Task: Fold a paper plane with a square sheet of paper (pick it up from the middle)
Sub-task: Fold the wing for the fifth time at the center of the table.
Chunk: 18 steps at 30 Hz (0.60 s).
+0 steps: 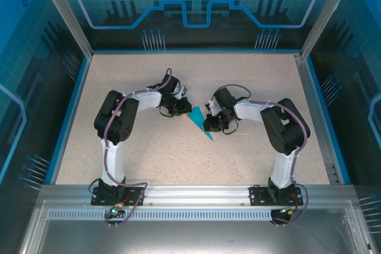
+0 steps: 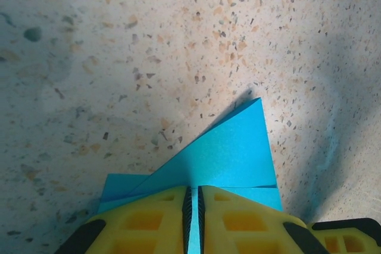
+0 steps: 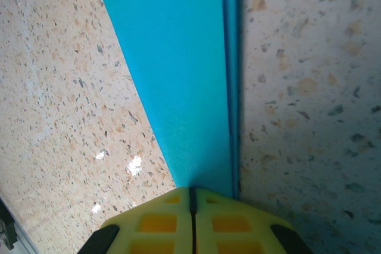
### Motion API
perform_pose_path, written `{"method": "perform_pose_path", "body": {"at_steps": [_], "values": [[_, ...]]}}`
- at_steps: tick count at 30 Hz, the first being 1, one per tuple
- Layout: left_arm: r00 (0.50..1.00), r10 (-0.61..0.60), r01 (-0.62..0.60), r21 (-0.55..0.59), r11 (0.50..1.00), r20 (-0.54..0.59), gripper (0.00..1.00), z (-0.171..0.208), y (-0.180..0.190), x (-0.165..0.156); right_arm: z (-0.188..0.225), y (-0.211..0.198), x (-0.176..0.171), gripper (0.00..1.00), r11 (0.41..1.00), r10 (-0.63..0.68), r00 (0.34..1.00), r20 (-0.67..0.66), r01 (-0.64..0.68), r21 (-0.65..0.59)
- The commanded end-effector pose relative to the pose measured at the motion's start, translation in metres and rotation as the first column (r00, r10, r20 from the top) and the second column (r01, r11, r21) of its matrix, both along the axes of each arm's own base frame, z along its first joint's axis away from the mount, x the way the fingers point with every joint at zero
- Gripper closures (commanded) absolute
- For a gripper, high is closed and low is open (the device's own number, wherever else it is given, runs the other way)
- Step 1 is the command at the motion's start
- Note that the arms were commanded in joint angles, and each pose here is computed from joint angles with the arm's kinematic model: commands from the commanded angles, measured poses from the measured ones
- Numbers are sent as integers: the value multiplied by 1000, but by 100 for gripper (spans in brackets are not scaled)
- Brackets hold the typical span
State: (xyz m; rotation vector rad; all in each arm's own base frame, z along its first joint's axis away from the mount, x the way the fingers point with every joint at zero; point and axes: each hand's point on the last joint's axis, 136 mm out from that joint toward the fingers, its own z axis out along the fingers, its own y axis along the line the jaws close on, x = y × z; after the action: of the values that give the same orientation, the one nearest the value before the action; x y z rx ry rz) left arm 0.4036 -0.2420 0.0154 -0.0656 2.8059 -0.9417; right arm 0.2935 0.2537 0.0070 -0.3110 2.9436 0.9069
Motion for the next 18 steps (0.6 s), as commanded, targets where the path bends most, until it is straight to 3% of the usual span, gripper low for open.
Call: {"method": "perform_pose_path", "body": {"at_steps": [1, 7, 12, 18], "values": [[996, 85, -86, 140, 986, 8, 85, -19, 38, 17, -63, -58, -58, 94, 958, -35, 977, -210, -27, -284], [991, 122, -129, 174, 976, 49, 84, 0, 48, 34, -62, -57, -56, 94, 958, -37, 978, -204, -24, -287], [986, 111, -117, 43, 992, 125, 82, 52, 28, 33, -59, -54, -53, 95, 962, -39, 979, -198, -17, -274], [981, 98, -85, -85, 993, 165, 81, 84, -8, -3, -54, -50, -50, 95, 968, -42, 981, -190, -7, -251]]}}
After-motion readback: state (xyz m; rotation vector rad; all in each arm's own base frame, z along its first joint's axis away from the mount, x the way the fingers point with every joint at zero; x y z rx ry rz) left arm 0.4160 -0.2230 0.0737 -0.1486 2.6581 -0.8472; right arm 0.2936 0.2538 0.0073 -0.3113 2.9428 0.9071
